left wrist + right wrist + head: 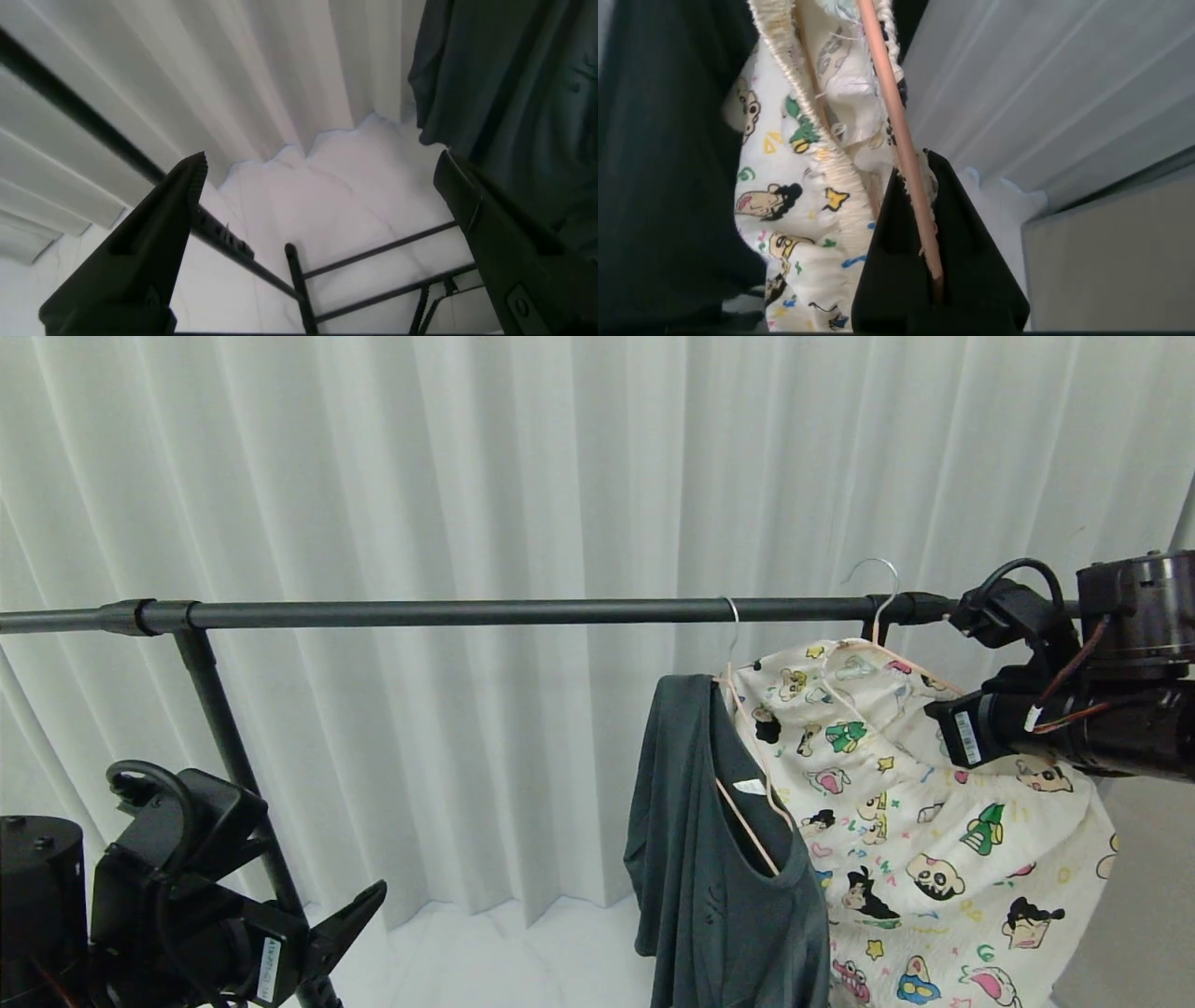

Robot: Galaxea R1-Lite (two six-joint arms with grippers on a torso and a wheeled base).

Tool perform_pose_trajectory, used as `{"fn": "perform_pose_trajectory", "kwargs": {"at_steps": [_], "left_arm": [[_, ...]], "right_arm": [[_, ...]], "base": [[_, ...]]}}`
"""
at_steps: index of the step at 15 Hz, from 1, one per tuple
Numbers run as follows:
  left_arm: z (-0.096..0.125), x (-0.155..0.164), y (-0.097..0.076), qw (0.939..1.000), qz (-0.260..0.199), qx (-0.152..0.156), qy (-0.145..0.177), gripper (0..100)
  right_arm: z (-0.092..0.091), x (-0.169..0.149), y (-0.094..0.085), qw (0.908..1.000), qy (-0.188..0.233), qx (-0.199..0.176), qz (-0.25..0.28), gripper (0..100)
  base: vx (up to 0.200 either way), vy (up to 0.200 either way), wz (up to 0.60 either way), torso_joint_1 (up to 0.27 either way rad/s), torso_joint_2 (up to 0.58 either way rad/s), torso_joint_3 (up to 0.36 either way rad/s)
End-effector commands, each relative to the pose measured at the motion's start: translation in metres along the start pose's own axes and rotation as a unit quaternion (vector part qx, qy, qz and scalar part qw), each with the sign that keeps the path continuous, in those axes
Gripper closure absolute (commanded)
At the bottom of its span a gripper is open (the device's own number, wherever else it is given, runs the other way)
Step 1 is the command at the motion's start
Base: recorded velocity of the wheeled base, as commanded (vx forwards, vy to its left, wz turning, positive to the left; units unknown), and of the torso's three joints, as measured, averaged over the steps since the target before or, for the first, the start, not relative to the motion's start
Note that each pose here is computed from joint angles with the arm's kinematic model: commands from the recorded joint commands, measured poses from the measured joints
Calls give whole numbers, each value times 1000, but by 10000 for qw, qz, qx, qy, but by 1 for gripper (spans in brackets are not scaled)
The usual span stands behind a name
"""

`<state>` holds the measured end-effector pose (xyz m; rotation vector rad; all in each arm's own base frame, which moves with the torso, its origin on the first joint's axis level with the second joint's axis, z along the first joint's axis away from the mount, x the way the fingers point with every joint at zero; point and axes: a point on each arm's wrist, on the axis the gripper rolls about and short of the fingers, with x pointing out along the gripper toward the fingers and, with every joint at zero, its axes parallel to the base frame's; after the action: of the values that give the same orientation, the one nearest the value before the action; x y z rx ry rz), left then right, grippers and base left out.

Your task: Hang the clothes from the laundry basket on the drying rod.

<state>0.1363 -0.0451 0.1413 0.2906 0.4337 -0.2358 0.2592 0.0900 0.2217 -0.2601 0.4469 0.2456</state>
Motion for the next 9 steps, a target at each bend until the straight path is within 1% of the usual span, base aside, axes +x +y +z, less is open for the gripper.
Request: {"fn": "perform_pose_trajectory", "kwargs": {"at_steps": [1,2,6,9], "left_arm": [[0,0,-1,10000,-38,22,-11,0],[0,0,-2,10000,-64,35,-17,0],[1,-1,-4,9999,-134,69,-59,0],[2,-1,-4,9999,-128,64,-89,0]], "right_arm": [[1,14,3,9999,102,-25,30,100],[3,18,3,9999,111,-26,23,100],[-2,32,8,9994,307,-78,-141,100],[2,38,8,9995,286,-70,-151,100]], "base": [[0,0,0,0,0,0],[0,0,0,0,0,0],[0,0,0,0,0,0],[0,0,0,0,0,0]]}}
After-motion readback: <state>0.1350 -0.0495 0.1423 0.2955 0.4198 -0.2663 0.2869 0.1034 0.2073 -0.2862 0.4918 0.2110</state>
